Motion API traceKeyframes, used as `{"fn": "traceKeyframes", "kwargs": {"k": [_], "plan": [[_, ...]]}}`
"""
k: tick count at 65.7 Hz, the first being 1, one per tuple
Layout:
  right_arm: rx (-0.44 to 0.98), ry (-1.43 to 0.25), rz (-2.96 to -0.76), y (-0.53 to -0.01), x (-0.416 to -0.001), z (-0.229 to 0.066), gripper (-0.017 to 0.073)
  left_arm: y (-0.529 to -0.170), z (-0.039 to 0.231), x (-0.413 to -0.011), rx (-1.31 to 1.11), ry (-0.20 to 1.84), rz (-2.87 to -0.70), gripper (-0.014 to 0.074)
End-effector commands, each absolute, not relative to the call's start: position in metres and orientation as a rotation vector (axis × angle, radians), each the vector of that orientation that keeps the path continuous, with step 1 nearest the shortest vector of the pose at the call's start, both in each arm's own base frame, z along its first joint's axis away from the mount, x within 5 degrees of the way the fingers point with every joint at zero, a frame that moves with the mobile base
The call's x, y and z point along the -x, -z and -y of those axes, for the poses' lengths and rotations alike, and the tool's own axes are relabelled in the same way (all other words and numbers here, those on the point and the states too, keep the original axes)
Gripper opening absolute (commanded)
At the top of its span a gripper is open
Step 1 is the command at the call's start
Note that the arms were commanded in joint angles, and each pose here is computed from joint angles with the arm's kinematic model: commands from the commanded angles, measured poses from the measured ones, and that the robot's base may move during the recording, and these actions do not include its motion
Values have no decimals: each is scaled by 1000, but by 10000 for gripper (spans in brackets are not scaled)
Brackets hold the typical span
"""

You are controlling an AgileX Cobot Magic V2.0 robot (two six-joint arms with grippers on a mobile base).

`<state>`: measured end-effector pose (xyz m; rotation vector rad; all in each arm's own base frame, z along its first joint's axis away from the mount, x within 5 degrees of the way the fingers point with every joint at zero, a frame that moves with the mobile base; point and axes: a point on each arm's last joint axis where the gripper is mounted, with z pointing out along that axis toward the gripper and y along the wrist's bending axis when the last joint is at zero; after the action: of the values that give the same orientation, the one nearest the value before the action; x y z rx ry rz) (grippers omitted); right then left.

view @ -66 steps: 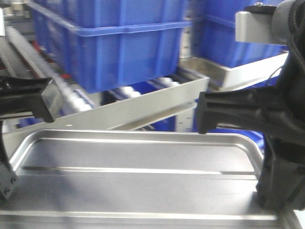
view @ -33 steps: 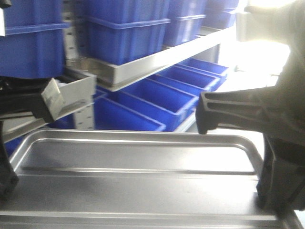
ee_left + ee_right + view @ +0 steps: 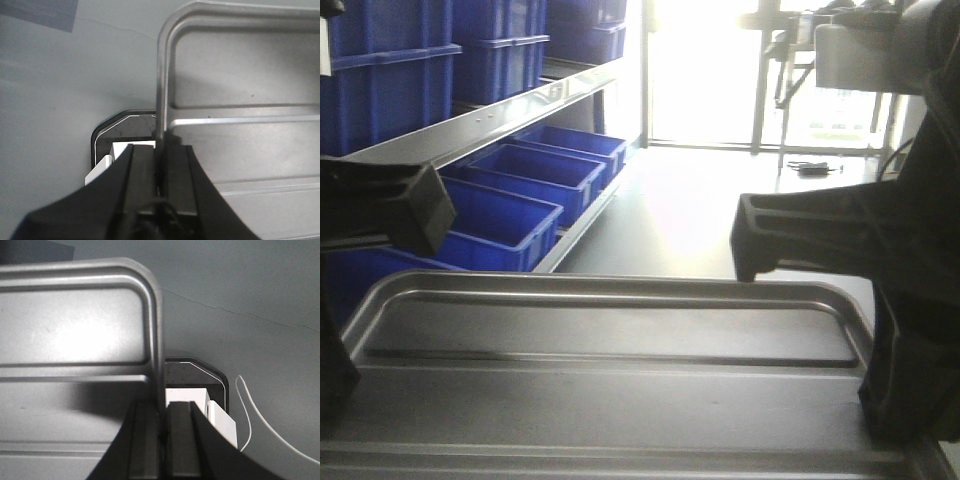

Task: Grab silver tray and stack on right shelf
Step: 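Hold the tray level with both grippers while the base drives to another shelf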

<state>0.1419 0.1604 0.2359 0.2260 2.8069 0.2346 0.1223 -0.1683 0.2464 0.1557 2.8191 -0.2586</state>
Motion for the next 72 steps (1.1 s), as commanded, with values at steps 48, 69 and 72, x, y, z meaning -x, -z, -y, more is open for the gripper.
{"fn": "traceKeyframes", "kwargs": {"k": [48,69,72], "plan": [[-205,-223,-2759,-247,-144,-156,60,-256,166,-122,-169,253,-2790,-92],[-205,-223,-2759,-247,-144,-156,60,-256,166,-122,-169,253,-2790,-92],[-205,-223,-2759,-247,-144,-156,60,-256,166,-122,-169,253,-2790,-92]]}}
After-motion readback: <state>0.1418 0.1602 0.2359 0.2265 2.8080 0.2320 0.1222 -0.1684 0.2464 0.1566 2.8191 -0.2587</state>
